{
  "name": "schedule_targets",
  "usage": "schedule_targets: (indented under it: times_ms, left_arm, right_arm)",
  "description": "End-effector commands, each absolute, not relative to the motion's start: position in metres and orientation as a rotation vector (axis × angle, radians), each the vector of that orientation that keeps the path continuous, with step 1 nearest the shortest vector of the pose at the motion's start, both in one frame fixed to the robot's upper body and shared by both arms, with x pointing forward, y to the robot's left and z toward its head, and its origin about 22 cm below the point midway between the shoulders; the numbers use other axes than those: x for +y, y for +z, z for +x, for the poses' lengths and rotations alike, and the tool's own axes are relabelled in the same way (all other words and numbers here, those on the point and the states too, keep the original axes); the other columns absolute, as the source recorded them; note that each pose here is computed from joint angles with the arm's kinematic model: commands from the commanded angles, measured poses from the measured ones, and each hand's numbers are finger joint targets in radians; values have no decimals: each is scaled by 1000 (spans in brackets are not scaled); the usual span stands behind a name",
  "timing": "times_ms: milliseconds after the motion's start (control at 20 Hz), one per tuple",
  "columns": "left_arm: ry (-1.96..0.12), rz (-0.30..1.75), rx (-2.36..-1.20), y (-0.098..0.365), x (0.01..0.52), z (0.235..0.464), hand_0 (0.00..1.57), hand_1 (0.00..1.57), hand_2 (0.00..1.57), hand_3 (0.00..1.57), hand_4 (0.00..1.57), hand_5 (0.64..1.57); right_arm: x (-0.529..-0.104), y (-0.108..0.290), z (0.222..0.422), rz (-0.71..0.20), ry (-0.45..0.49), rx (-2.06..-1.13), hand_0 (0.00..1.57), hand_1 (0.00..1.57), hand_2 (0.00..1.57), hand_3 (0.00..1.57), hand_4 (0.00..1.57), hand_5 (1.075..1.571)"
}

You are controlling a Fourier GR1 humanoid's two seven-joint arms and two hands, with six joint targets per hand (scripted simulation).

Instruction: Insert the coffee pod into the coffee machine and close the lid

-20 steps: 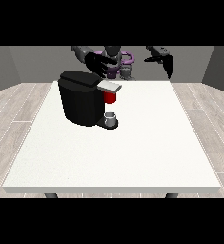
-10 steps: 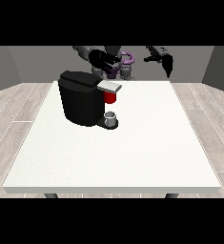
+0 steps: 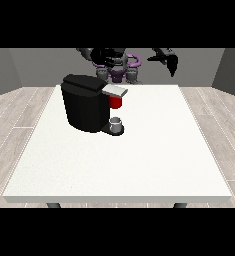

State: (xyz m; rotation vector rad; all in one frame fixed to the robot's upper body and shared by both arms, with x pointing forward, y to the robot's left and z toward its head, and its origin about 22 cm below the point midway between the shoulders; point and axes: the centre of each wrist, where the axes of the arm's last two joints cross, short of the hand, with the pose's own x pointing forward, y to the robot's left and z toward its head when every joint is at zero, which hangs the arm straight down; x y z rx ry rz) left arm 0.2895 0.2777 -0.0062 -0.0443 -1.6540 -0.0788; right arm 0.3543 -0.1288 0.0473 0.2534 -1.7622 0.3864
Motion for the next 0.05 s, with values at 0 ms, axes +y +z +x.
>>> schedule_targets:
  times_ms: [0]
  left_arm:
    - [-44, -25, -1610, -25, 271, 274, 0, 0, 0, 0, 192, 1571]
  right_arm:
    - [-142, 9, 322, 295, 271, -1712, 0, 0, 0, 0, 157, 1571]
